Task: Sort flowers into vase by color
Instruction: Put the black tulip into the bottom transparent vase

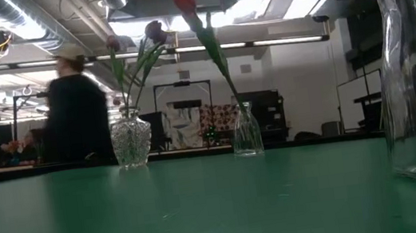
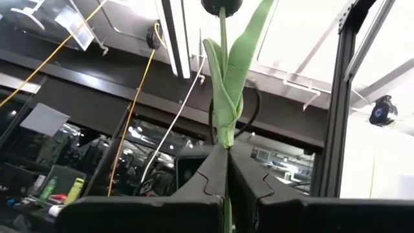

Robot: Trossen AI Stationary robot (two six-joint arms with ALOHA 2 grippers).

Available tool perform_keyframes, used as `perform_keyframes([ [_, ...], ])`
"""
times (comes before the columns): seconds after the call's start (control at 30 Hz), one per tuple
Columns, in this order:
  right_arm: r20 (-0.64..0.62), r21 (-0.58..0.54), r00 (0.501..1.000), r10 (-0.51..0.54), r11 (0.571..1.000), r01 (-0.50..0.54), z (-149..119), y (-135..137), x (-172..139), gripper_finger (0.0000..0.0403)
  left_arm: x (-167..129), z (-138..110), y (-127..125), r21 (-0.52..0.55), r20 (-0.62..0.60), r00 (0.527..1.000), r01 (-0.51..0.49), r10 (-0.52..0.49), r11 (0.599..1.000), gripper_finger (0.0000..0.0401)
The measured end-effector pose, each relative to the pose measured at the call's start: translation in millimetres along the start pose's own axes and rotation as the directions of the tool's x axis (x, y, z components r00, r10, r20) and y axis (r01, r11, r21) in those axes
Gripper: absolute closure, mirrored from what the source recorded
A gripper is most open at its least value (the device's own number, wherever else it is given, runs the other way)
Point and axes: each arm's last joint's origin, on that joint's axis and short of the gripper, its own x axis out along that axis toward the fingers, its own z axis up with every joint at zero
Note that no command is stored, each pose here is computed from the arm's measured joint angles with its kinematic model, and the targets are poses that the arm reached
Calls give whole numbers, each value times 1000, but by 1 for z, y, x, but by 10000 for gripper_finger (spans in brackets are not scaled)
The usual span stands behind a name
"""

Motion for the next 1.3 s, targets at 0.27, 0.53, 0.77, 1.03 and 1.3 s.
perform_keyframes([
  [0.27, -111, -83, 994, 16, 996, -26, 14, 2, 40, 63, 1, -1, 1, 11, -13, 1000, -6, 6, 1000, 401],
  [0.53, -132, -131, 991, 15, 991, -32, 13, 5, 51, 63, 1, -2, 1, 16, -21, 1000, -6, 6, 1000, 401],
  [0.77, -119, -123, 993, -22, 992, 7, 18, -9, 54, 80, 1, -4, 1, 25, -38, 999, -5, 6, 1000, 401],
  [1.03, -109, -118, 994, -22, 993, 9, 22, -13, 53, 153, 1, -4, 1, 26, -38, 999, -7, 8, 1000, 401],
  [1.3, -112, -120, 994, -19, 993, 6, 22, -13, 53, 255, 1, -5, 2, 33, -48, 999, -15, 17, 999, 401],
])
